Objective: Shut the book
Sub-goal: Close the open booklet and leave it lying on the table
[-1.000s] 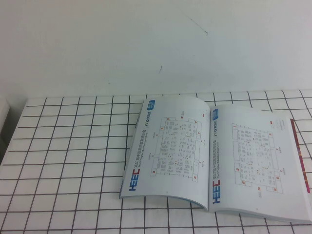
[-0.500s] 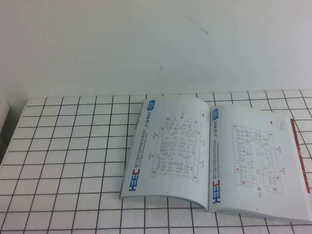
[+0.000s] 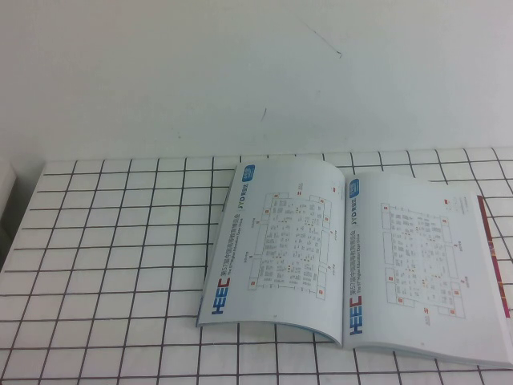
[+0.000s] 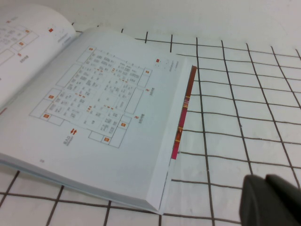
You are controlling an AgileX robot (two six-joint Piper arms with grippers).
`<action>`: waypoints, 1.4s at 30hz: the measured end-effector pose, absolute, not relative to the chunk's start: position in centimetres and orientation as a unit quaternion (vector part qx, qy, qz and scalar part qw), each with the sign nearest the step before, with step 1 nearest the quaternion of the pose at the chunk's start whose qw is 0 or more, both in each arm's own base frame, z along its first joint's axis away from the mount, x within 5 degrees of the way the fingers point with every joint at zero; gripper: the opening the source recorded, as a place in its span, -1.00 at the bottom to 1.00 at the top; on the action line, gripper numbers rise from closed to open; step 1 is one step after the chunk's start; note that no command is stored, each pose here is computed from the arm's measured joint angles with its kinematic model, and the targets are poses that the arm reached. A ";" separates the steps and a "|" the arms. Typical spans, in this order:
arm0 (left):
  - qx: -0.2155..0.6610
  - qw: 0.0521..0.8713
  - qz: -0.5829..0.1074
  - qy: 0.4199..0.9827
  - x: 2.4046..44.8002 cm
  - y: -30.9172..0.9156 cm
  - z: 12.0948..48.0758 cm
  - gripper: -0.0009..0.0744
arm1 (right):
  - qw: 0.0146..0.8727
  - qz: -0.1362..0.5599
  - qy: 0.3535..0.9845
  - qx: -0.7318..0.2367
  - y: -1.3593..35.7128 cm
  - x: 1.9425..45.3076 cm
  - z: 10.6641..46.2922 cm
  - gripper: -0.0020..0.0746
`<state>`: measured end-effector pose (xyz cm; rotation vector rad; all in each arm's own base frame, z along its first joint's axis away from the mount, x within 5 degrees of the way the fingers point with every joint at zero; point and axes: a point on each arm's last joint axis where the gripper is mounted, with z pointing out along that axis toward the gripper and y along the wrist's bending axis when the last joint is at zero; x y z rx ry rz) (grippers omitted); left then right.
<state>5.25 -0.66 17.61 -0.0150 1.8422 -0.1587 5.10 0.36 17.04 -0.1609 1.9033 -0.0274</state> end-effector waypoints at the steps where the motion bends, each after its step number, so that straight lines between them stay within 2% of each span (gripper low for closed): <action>1: -0.006 0.602 -0.069 0.795 5.3 -0.7 17.6 -0.99 | 0.578 -0.012 0.813 -0.069 0.4 5.1 17.0 -0.95; 20: 0.017 0.605 -0.051 0.795 5.3 -0.7 17.6 -0.99 | 0.578 -0.012 0.813 -0.069 0.4 5.1 17.0 -0.95; 27: 0.013 0.654 -0.050 0.755 5.5 -0.6 18.7 -0.99 | 0.607 -0.013 0.792 -0.066 0.4 5.3 17.4 -0.95; 31: 0.008 0.712 -0.048 0.700 5.6 -0.5 20.1 -0.99 | 0.667 -0.016 0.743 -0.061 0.3 5.6 18.8 -0.95; 38: -0.003 0.815 -0.046 0.578 5.1 -0.2 23.0 -0.99 | 0.793 -0.022 0.607 -0.047 0.3 5.4 22.1 -0.95; 42: -0.006 0.839 -0.045 0.542 4.8 -0.1 23.7 -0.99 | 0.846 -0.024 0.531 -0.040 0.2 4.8 23.7 -0.95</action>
